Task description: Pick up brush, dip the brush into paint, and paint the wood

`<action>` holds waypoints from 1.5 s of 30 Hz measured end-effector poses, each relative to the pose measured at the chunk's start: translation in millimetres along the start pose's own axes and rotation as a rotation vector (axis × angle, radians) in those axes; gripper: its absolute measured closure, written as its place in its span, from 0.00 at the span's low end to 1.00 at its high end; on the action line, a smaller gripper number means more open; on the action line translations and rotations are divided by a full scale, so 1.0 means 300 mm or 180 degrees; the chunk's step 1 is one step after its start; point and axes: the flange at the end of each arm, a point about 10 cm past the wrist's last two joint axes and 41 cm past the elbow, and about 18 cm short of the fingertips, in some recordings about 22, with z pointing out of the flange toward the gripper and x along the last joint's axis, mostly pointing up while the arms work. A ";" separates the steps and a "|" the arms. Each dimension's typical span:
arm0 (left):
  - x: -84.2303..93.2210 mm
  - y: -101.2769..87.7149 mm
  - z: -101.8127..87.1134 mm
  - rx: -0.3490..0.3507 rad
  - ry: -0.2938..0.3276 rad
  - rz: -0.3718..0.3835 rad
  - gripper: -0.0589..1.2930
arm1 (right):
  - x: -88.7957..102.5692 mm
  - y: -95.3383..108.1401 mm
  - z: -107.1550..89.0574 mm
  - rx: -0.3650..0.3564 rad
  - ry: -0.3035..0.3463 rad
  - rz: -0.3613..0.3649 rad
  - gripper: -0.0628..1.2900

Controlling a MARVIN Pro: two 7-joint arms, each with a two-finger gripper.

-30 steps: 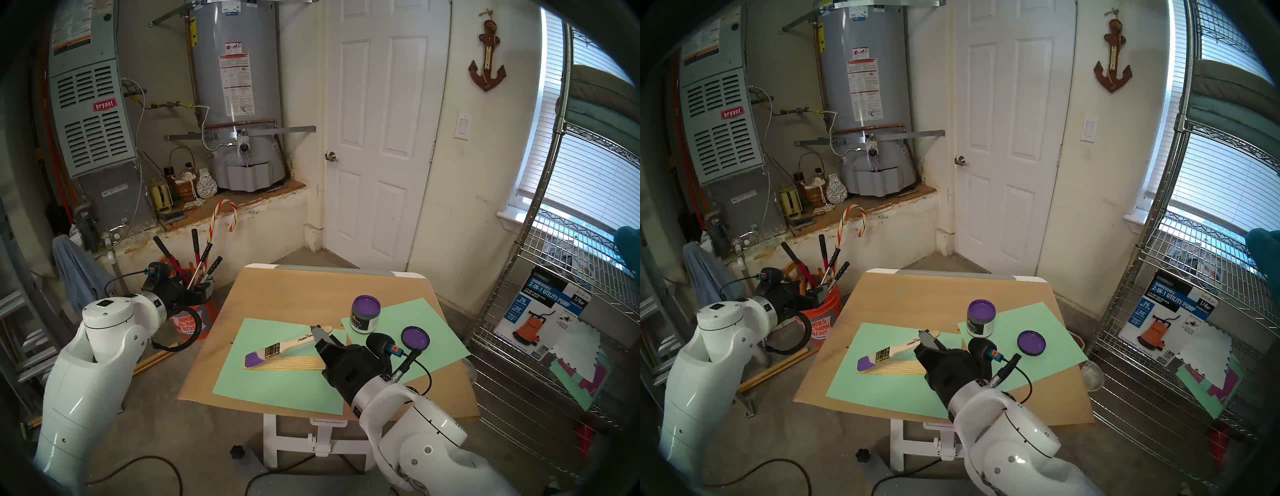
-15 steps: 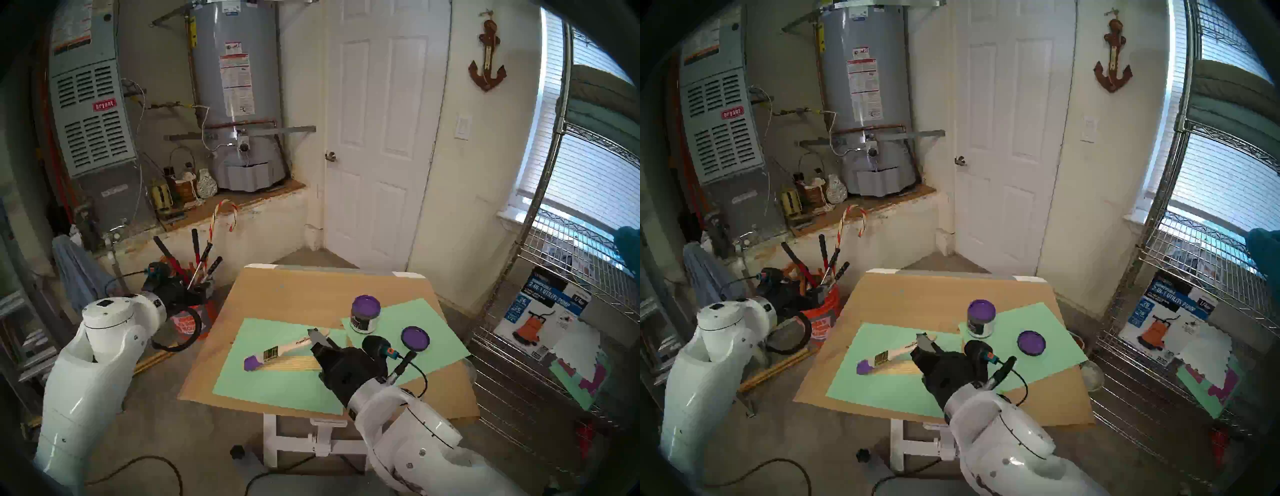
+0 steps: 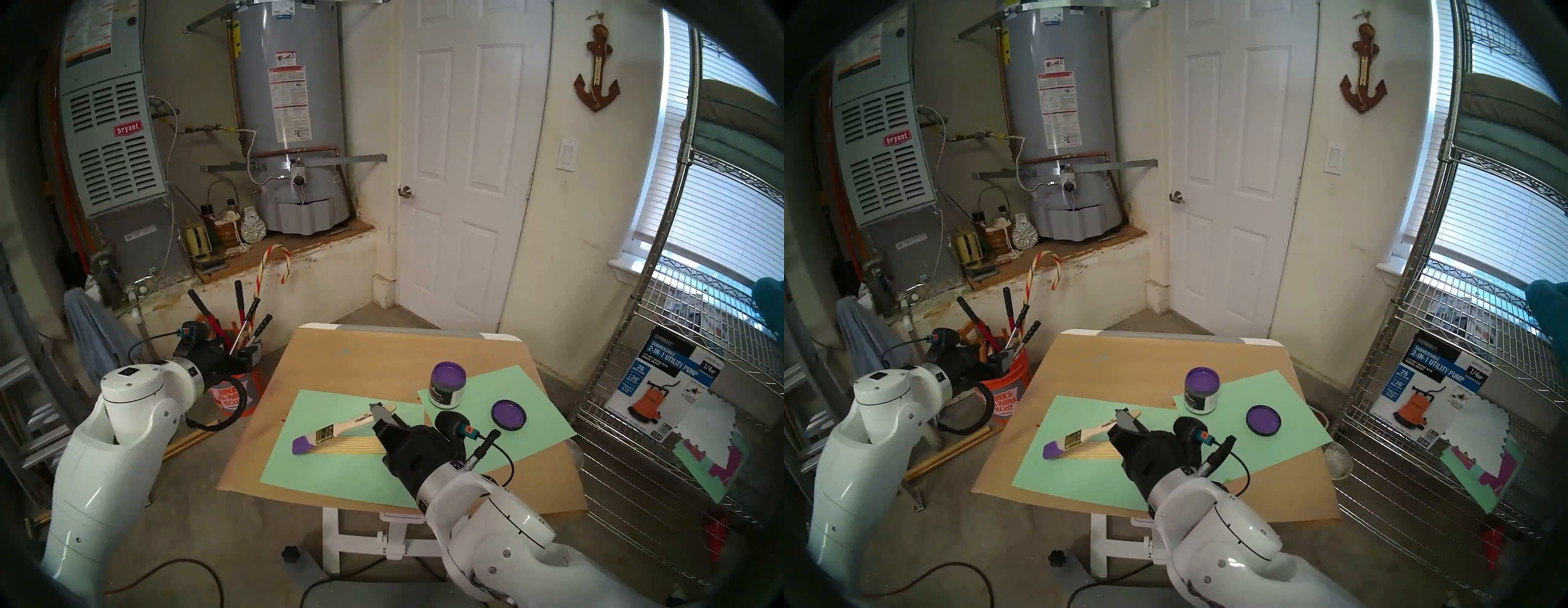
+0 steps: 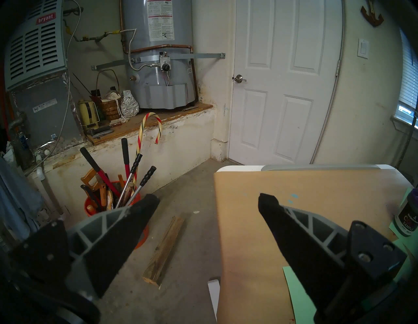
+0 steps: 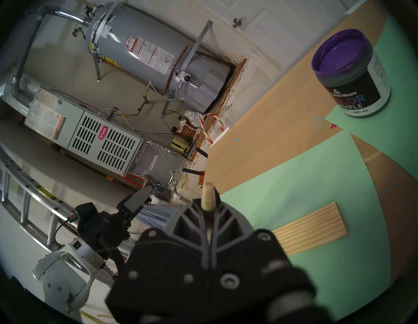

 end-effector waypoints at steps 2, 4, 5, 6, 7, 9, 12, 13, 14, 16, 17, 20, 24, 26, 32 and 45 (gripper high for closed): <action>0.000 0.000 0.000 0.0000 0.0000 0.0000 0.03 | -0.002 -0.001 0.005 -0.0016 0.0000 0.0009 0.97; 0.000 0.000 0.000 0.0000 0.0000 0.0000 0.03 | -0.005 -0.001 0.010 -0.0035 0.0002 0.0020 0.97; 0.000 0.000 0.000 0.0000 0.0000 0.0000 0.03 | -0.007 -0.001 0.012 -0.0045 0.0004 0.0025 0.97; 0.000 0.000 0.000 0.0000 0.0000 0.0000 0.03 | -0.007 -0.001 0.014 -0.0051 0.0005 0.0029 0.97; 0.000 0.000 0.000 0.0000 0.0000 0.0000 0.03 | -0.008 -0.001 0.015 -0.0058 0.0007 0.0033 0.97; 0.000 0.000 0.000 0.0000 0.0000 0.0000 0.03 | -0.010 -0.001 0.018 -0.0070 0.0011 0.0041 0.97; 0.000 0.000 0.000 0.0000 0.0000 0.0000 0.03 | -0.012 -0.001 0.022 -0.0091 0.0018 0.0050 0.97; 0.000 0.000 0.000 0.0000 0.0000 0.0000 0.03 | -0.013 0.000 0.024 -0.0098 0.0020 0.0052 0.97; 0.000 0.000 0.000 0.0000 0.0000 0.0000 0.03 | -0.014 0.000 0.025 -0.0105 0.0022 0.0053 0.97; 0.000 0.000 0.000 0.0000 0.0000 0.0000 0.03 | -0.016 0.001 0.027 -0.0117 0.0024 0.0054 0.97; 0.000 0.000 0.000 0.0000 0.0000 0.0000 0.03 | -0.017 0.001 0.027 -0.0122 0.0025 0.0054 0.97; 0.000 0.000 0.000 0.0000 0.0000 0.0000 0.03 | -0.019 0.003 0.028 -0.0132 0.0030 0.0050 0.97; 0.000 0.000 0.000 0.0000 0.0000 0.0000 0.03 | -0.019 0.004 0.030 -0.0148 0.0043 0.0041 0.97; 0.000 0.000 0.000 0.0000 0.0000 0.0000 0.03 | -0.019 0.006 0.032 -0.0161 0.0049 0.0034 0.97; 0.000 0.000 0.000 0.0000 0.0000 0.0000 0.03 | -0.021 0.011 0.037 -0.0212 0.0063 0.0019 0.97; 0.000 0.000 0.000 0.0000 0.0000 0.0000 0.03 | -0.025 0.017 0.046 -0.0263 0.0075 0.0025 0.97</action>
